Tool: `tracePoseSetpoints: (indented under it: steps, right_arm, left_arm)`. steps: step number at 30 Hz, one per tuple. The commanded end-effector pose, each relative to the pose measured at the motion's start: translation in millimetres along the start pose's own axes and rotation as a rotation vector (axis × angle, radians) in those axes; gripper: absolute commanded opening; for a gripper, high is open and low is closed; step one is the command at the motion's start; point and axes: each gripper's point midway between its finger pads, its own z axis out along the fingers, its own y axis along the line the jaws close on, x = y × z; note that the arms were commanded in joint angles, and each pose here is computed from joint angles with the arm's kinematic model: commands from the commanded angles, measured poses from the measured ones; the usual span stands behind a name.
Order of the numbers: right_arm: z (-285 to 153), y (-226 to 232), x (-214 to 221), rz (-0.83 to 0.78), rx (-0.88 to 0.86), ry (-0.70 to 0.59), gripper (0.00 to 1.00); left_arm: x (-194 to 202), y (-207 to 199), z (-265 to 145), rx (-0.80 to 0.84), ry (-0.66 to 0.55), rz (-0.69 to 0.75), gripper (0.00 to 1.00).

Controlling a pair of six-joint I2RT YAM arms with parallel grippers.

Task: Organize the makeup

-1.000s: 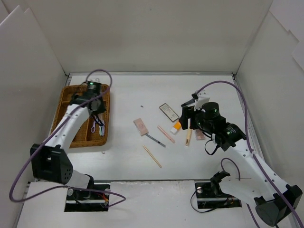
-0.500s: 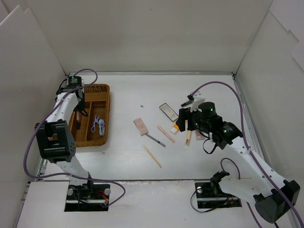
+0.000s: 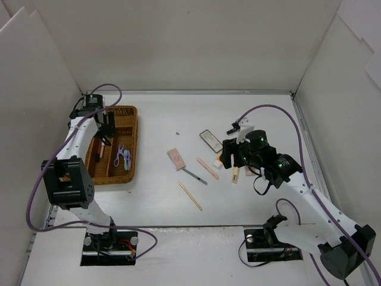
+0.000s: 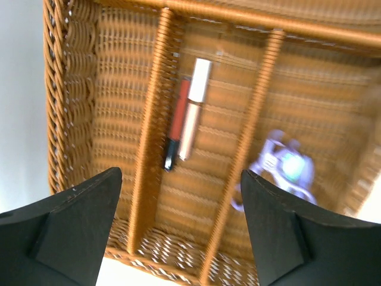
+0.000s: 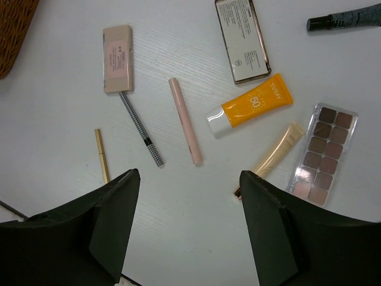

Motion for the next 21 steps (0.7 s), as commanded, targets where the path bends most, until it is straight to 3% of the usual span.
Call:
tracePoseSetpoints:
  steps: [1, 5, 9, 21]
  right_arm:
    - [5, 13, 6, -0.037, -0.035, 0.025, 0.64]
    - [17, 36, 30, -0.083, -0.095, 0.115, 0.59]
    - [35, 56, 56, -0.105, -0.111, 0.227, 0.56]
    - [72, 107, 139, -0.207, -0.105, 0.503, 0.45]
  left_arm:
    - [-29, -11, -66, 0.084, -0.151, -0.111, 0.77]
    - [-15, -25, -97, 0.130, -0.201, -0.156, 0.82]
    - [10, -21, -112, 0.133, -0.215, -0.216, 0.98]
    - [52, -41, -151, 0.325, -0.210, -0.333, 0.99]
